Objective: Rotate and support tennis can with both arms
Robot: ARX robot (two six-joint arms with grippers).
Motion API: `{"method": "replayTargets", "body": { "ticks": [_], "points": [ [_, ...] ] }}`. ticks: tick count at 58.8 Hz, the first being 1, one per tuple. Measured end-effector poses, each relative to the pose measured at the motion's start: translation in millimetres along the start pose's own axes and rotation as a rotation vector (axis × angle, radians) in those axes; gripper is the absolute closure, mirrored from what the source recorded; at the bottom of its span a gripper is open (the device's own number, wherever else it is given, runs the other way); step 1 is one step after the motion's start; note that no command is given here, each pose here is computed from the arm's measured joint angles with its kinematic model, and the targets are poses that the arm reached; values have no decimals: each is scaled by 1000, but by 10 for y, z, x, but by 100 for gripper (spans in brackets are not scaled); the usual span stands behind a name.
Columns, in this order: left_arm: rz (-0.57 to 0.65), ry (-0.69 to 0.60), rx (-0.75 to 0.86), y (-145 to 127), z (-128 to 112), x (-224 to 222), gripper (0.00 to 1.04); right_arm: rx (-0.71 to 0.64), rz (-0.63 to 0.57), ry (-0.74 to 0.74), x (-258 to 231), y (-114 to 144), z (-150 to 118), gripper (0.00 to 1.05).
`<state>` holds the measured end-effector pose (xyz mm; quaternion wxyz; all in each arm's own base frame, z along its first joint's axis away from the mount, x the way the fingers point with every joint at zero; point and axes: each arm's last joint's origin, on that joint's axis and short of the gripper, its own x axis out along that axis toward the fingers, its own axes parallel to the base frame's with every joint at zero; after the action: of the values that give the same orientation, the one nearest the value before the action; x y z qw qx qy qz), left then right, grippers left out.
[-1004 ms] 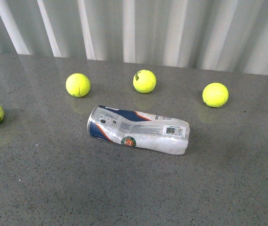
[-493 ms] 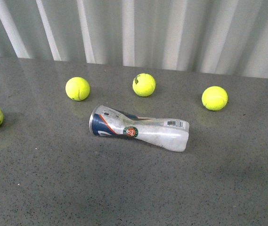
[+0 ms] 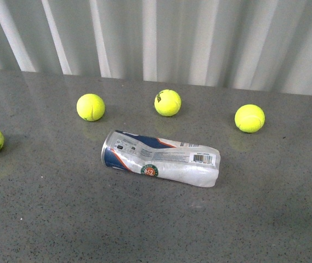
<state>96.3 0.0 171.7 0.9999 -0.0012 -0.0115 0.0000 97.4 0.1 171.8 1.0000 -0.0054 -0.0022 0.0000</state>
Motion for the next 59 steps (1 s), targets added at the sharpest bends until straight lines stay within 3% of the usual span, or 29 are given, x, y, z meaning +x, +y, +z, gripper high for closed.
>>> {"method": "replayTargets", "body": {
  "ticks": [25,59],
  "points": [
    [0,0,0,0,0,0,7,0,0,6,2,1,-72,101],
    [0,0,0,0,0,0,7,1,0,6,2,1,-72,5]
  ]
}}
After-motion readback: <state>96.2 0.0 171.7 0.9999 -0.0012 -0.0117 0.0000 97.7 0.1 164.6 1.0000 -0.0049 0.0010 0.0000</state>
